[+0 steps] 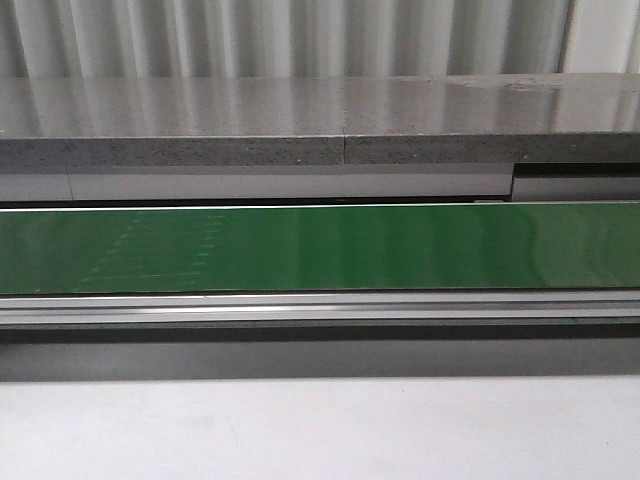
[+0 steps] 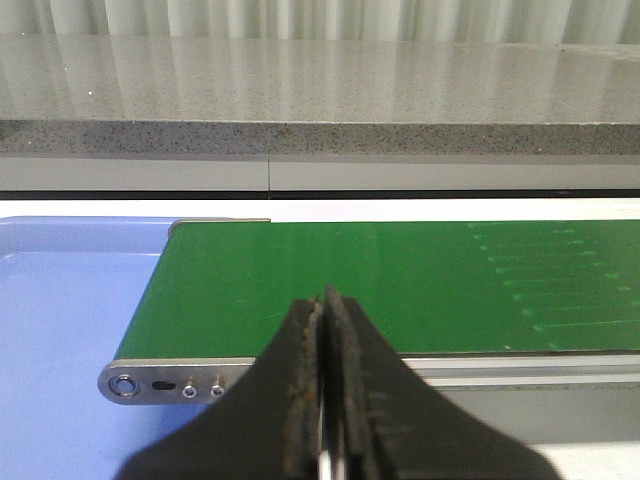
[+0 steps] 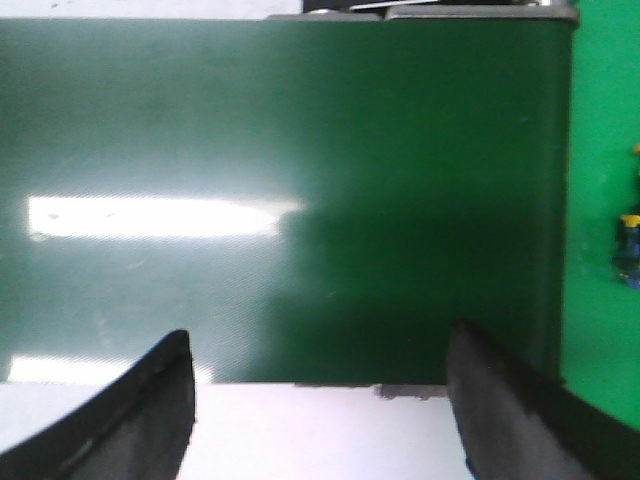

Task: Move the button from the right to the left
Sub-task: 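Lower the open right gripper around the yellow push button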

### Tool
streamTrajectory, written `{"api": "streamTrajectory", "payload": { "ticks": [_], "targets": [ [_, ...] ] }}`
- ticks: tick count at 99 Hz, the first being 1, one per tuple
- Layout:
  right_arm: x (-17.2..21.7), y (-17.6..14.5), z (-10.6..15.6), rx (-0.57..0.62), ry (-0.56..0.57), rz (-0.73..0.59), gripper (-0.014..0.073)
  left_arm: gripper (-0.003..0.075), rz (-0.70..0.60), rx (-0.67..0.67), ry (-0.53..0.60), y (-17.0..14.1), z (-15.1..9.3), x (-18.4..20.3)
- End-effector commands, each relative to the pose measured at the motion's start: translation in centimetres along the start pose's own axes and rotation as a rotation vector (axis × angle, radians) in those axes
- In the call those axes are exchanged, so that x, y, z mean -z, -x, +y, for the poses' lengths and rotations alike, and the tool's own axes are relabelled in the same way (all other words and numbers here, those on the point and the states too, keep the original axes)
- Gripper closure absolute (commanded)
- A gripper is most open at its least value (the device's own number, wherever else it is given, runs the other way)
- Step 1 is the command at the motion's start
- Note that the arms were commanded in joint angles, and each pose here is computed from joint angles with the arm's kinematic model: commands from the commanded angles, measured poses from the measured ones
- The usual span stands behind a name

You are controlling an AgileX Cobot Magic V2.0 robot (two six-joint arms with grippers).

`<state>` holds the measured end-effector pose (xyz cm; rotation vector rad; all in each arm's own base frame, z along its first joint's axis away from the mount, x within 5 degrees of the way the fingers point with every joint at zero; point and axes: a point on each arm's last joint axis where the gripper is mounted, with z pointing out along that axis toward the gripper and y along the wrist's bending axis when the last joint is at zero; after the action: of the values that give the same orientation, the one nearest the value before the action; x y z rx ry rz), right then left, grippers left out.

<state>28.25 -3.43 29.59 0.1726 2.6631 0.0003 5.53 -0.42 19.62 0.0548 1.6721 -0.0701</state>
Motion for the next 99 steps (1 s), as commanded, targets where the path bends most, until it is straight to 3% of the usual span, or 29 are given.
{"api": "streamTrajectory", "payload": {
  "ticks": [1, 27, 45, 63, 99],
  "targets": [
    [1.1, 1.7, -1.9, -0.06, -0.031, -0.057, 0.0056, 0.074, -0.084, 0.01, -0.005, 0.0, 0.0, 0.1],
    [-0.9, 2.6, -8.6, -0.226, -0.14, -0.036, 0.0056, 0.074, -0.084, 0.01, -0.005, 0.0, 0.0, 0.1],
    [-2.7, 2.1, -11.6, -0.285, -0.181, 0.022, 0.0056, 0.074, -0.084, 0.01, -0.005, 0.0, 0.0, 0.1],
    [-4.9, 1.4, -13.0, -0.184, -0.237, 0.12, 0.0056, 0.074, -0.084, 0.01, -0.005, 0.0, 0.0, 0.1],
    [-8.5, 1.6, -14.1, -0.12, -0.253, 0.199, 0.0056, 0.074, -0.084, 0.01, -0.005, 0.0, 0.0, 0.1]
  ]
}}
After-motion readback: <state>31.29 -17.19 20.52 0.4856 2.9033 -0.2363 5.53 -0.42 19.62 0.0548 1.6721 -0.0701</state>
